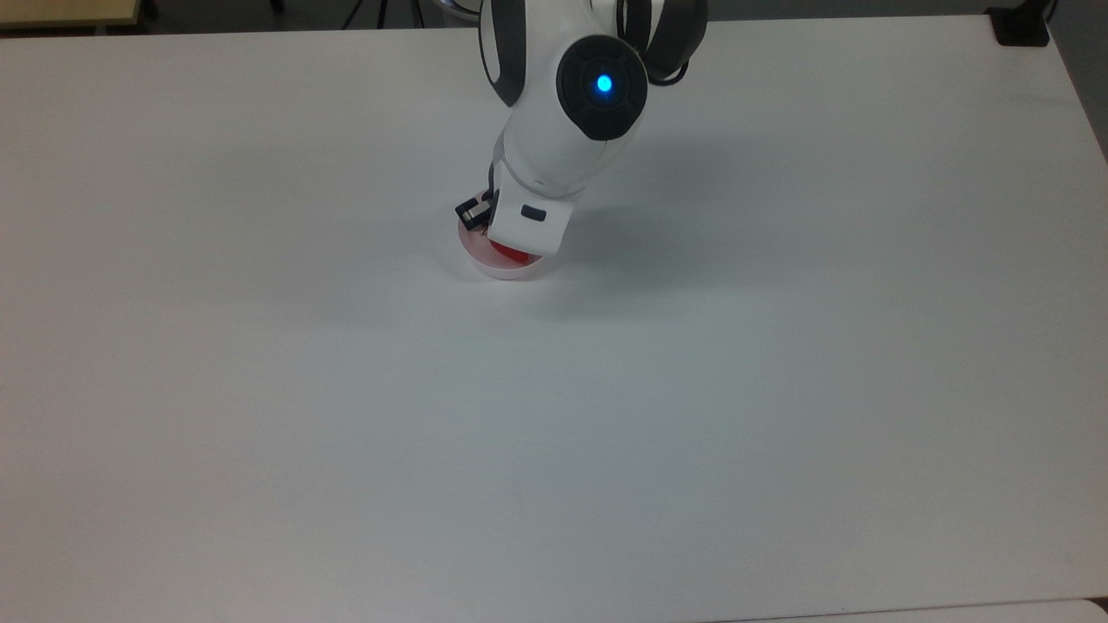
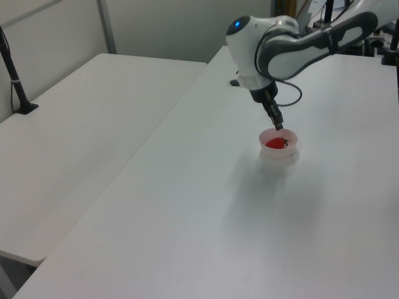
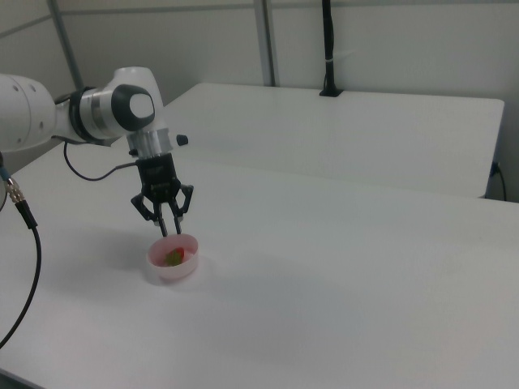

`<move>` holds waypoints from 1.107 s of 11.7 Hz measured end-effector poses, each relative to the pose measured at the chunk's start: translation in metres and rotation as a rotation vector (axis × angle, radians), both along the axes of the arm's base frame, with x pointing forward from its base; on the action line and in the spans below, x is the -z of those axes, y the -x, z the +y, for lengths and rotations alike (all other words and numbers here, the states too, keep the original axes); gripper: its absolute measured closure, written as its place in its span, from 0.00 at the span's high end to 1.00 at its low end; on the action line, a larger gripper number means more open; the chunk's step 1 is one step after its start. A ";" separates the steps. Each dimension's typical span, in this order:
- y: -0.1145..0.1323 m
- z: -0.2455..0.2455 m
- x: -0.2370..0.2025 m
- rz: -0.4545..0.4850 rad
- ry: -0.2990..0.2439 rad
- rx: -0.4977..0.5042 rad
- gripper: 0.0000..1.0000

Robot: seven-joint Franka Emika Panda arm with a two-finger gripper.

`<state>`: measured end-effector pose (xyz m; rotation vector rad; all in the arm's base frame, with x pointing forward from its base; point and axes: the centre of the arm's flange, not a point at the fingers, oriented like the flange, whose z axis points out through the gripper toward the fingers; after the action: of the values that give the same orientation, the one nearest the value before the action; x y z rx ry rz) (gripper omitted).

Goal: Pick up strawberry from bowl

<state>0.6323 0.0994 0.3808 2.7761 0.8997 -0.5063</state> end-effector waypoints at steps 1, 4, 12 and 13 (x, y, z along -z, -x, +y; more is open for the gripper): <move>0.000 -0.003 -0.009 0.006 -0.005 -0.005 0.31; -0.003 -0.020 -0.010 0.012 -0.004 0.004 0.48; -0.006 -0.001 0.044 -0.153 -0.020 0.387 0.76; -0.006 0.002 0.045 -0.169 -0.016 0.477 0.76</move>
<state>0.6379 0.1009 0.3363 2.9888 0.2012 -0.3184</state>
